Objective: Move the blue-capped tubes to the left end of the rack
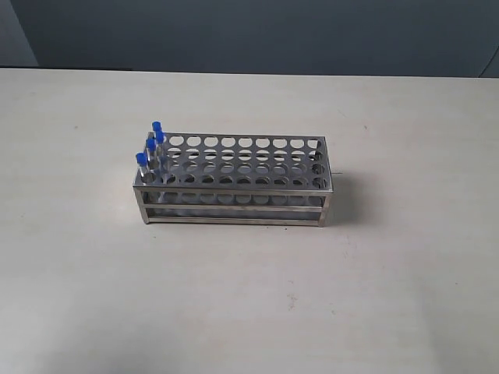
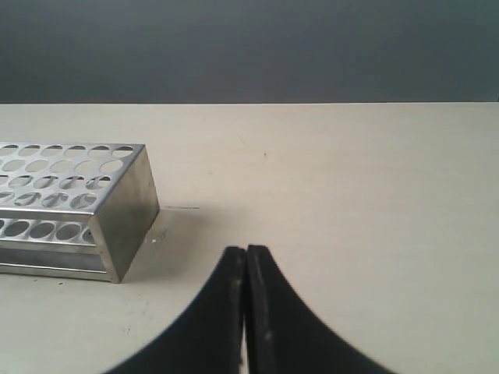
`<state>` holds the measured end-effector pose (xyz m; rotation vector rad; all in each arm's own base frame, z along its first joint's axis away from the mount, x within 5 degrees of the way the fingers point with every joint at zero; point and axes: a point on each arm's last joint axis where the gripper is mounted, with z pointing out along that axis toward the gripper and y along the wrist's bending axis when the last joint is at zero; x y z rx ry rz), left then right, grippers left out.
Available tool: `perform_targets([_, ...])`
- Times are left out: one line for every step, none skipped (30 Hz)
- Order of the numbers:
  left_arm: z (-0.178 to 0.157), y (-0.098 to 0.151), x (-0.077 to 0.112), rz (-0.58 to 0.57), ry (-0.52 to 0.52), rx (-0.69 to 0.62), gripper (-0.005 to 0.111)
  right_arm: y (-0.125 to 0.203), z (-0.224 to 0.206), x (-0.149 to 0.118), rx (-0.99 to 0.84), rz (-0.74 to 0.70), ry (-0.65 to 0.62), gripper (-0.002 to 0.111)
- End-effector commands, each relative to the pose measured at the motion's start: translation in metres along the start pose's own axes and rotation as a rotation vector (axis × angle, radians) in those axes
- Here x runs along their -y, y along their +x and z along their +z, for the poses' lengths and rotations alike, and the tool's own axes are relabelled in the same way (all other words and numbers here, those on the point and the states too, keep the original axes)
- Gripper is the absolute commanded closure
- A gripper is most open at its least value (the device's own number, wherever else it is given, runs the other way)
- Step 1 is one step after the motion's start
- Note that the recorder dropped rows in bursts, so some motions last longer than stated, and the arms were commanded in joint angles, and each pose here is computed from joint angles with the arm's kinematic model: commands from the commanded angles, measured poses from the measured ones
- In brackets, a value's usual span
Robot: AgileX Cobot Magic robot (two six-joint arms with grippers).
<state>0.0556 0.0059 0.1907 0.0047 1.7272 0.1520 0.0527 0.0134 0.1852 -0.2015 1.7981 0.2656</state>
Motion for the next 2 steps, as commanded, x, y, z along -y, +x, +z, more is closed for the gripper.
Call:
perform_targets([-0.0006, -0.0014, 0.0, 0.002, 0.001, 0.01, 0.106, 0.0007, 0.0, 0.0003, 0.001, -0.001, 0.004, 0.108])
perform_targets([-0.0006, -0.0014, 0.0, 0.002, 0.001, 0.01, 0.106, 0.0007, 0.0, 0.0003, 0.001, -0.001, 0.004, 0.108])
